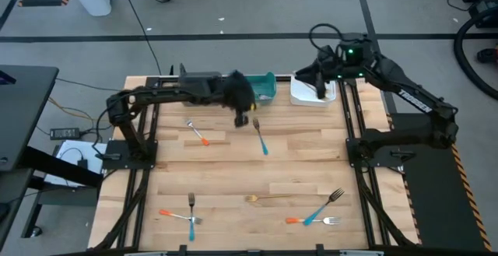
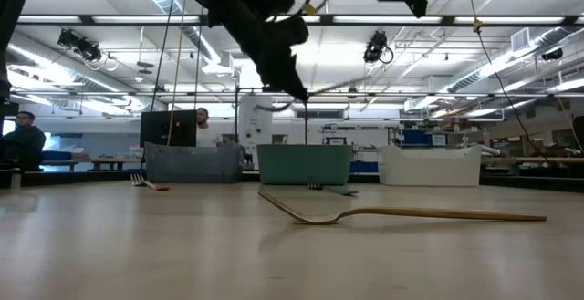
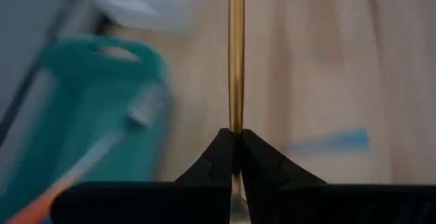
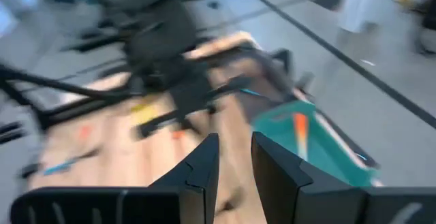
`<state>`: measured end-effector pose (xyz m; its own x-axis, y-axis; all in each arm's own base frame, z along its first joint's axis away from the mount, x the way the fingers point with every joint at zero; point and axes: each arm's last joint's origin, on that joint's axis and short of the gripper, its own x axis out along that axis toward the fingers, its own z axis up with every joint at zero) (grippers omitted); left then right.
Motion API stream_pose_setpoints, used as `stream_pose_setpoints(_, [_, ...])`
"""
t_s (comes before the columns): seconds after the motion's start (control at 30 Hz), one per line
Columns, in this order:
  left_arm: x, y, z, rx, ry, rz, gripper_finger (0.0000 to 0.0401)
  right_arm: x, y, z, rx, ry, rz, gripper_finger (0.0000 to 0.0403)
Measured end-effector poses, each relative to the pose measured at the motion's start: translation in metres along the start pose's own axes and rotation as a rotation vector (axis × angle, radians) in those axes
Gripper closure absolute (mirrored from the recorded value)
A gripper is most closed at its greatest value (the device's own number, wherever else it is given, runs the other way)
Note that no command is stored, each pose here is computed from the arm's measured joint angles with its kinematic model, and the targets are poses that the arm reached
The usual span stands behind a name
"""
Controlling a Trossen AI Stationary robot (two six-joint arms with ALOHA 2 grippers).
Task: Sort silverware by color (type)
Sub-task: Put the top gold fork into the white bin
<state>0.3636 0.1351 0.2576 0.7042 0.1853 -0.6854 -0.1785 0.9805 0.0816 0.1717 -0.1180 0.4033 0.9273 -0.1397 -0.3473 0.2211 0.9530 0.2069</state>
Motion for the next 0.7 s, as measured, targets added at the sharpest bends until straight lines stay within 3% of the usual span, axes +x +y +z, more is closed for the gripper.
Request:
stream_pose_setpoints(0.13, [-0.018, 0.023, 0.023, -0.17, -0.25, 0.072, 0.0381, -0.007, 0.008, 0.001, -0.018, -0.018, 0.054, 0.0309])
stream_pose_setpoints(0.37, [-0.034, 0.026, 0.056, -0.243, -0.635, 0.068, 0.0381, 0.011, 0.006, 0.003, 0.082, -0.025, -0.032, 0.0309])
stream_pose_setpoints(0.53, [-0.038, 0.021, 0.064, -0.251, -0.73, 0.051, 0.0381, 0.035, 0.004, 0.011, 0.106, -0.088, -0.051, 0.0309])
stream_pose_setpoints(0.7, [-0.037, 0.017, 0.064, -0.247, -0.718, 0.043, 0.0381, 0.054, 0.004, 0.016, 0.092, -0.145, -0.064, 0.0309])
